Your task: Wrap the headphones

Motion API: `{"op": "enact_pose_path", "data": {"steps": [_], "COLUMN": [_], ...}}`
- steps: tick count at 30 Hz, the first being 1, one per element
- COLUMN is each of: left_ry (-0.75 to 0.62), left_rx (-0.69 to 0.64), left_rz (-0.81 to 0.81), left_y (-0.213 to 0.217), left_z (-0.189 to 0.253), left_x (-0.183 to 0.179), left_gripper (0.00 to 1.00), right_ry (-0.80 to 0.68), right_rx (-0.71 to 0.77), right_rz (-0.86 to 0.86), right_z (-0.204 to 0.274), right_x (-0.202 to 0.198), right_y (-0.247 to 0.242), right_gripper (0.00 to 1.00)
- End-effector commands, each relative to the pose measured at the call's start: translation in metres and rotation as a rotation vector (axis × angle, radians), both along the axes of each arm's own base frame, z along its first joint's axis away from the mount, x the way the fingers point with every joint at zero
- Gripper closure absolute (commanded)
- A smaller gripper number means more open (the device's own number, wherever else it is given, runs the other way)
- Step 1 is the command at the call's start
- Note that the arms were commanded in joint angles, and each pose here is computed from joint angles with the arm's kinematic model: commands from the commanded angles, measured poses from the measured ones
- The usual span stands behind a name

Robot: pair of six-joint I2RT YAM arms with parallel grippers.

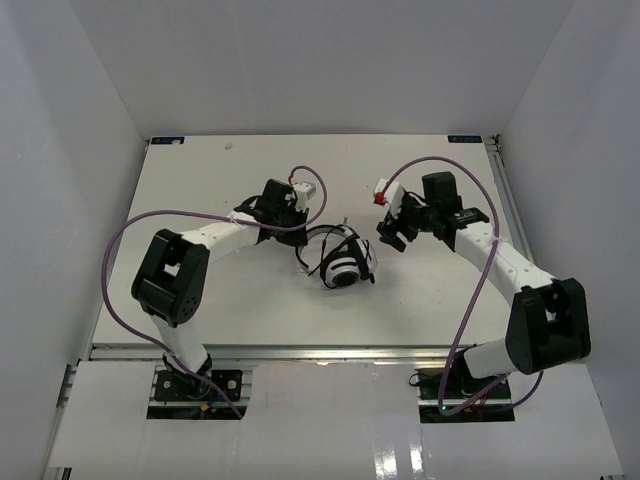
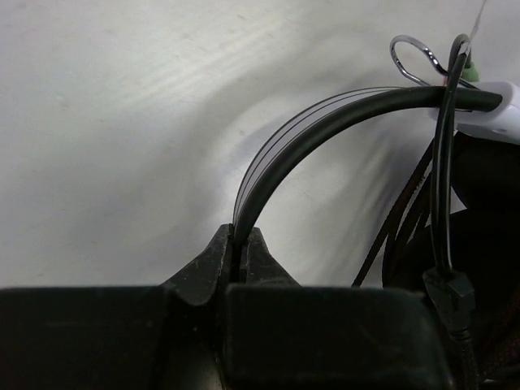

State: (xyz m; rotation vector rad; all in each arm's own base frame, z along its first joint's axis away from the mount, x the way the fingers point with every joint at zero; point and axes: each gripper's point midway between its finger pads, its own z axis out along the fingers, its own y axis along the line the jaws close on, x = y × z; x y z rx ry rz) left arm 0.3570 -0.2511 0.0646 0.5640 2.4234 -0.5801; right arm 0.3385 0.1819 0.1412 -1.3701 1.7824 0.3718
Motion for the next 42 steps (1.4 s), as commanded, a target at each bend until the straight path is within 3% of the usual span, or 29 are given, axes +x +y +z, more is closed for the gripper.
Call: {"op": "enact_pose_path", "data": {"steps": [1,2,4,7,10,15,21,27,31,42], "left_ry": [-0.002,0.013,0.038,0.071,0.076,-0.024,-0.181,-0.415,-0.56,-0.612], "left_rx": [-0.032,-0.037,-0.044,-0.057,-0.066,-0.094,-0.061,-0.161,-0.235,-0.3], "left_rz": [0.132,0.126,0.123,0.122,0.133,0.18,0.203,0.17,0.156,0.161], "left_y": [0.012,0.011,0.01,0.009,0.01,0.026,0.058,0.083,0.097,0.101], "left_z": [0.013,0.01,0.005,0.001,0.005,0.052,0.092,0.142,0.152,0.155], "left_x": [0.03,0.028,0.026,0.021,0.019,0.018,-0.007,-0.064,-0.097,-0.115], "left_gripper": [1.0,0.99,0.78,0.5,0.32,0.02,0.02,0.02,0.02,0.02], "right_ry": [-0.018,-0.023,-0.013,-0.03,-0.039,-0.049,-0.088,-0.087,-0.098,-0.076], "right_rx": [0.23,0.246,0.261,0.28,0.291,0.322,0.373,0.415,0.464,0.526], "right_rz": [-0.063,-0.063,-0.069,-0.089,-0.163,-0.424,-0.621,-0.856,-0.94,-1.038], "right_z": [0.067,0.071,0.068,0.072,0.076,0.08,0.086,0.086,0.096,0.096], "right_x": [-0.002,-0.006,-0.017,-0.03,-0.034,-0.033,-0.036,-0.034,-0.036,-0.038], "right_y": [-0.004,-0.006,-0.009,-0.016,-0.028,-0.067,-0.095,-0.126,-0.142,-0.159], "right_gripper": [0.13,0.09,0.02,0.1,0.1,0.1,0.1,0.1,0.1,0.1]}}
